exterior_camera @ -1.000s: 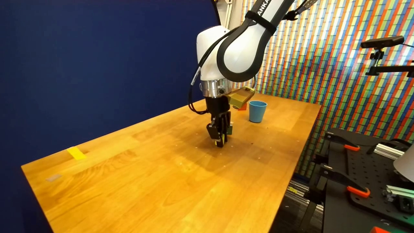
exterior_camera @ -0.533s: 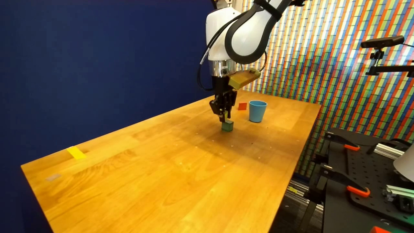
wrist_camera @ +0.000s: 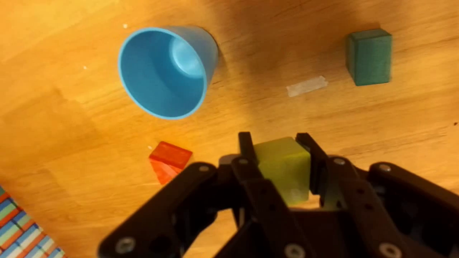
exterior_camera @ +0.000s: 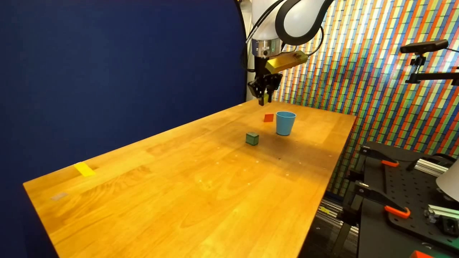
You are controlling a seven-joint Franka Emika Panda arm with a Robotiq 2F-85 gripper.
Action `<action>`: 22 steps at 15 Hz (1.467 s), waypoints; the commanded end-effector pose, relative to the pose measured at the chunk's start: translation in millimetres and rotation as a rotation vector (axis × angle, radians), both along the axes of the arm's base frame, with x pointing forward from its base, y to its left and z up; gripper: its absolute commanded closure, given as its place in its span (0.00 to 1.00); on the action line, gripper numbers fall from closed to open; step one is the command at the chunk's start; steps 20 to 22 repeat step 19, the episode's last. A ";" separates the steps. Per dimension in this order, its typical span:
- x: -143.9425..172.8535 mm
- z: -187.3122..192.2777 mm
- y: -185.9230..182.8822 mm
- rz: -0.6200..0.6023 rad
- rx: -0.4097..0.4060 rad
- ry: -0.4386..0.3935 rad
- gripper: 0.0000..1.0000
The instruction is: Put the yellow block in the cup
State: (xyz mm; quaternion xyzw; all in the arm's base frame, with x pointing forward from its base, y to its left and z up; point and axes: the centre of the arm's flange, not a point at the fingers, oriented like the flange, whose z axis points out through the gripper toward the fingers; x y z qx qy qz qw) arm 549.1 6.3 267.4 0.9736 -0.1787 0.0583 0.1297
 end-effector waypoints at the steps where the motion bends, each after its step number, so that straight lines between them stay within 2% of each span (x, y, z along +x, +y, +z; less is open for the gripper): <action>1: -27.8 5.8 -27.0 -0.134 -0.005 -0.029 0.83; 8: -49.3 -0.3 -66.6 -0.301 -0.009 -0.048 0.81; 9: -50.9 -1.6 -69.4 -0.317 -0.006 -0.048 0.55; 10: -52.5 -4.1 -72.7 -0.331 0.002 -0.046 0.38; 12: -54.8 -7.1 -76.4 -0.350 0.002 -0.043 0.26; 15: -58.0 -8.6 -77.7 -0.362 0.011 -0.041 0.02; 16: -58.9 -7.8 -75.5 -0.345 0.047 -0.037 0.00; 17: -49.0 -18.6 -76.7 -0.353 0.004 -0.006 0.13; 18: -49.2 -19.0 -75.2 -0.353 0.011 -0.010 0.04; 19: -49.6 -19.4 -74.2 -0.352 0.013 -0.010 0.00; 22: -49.6 -19.4 -74.2 -0.352 0.013 -0.010 0.00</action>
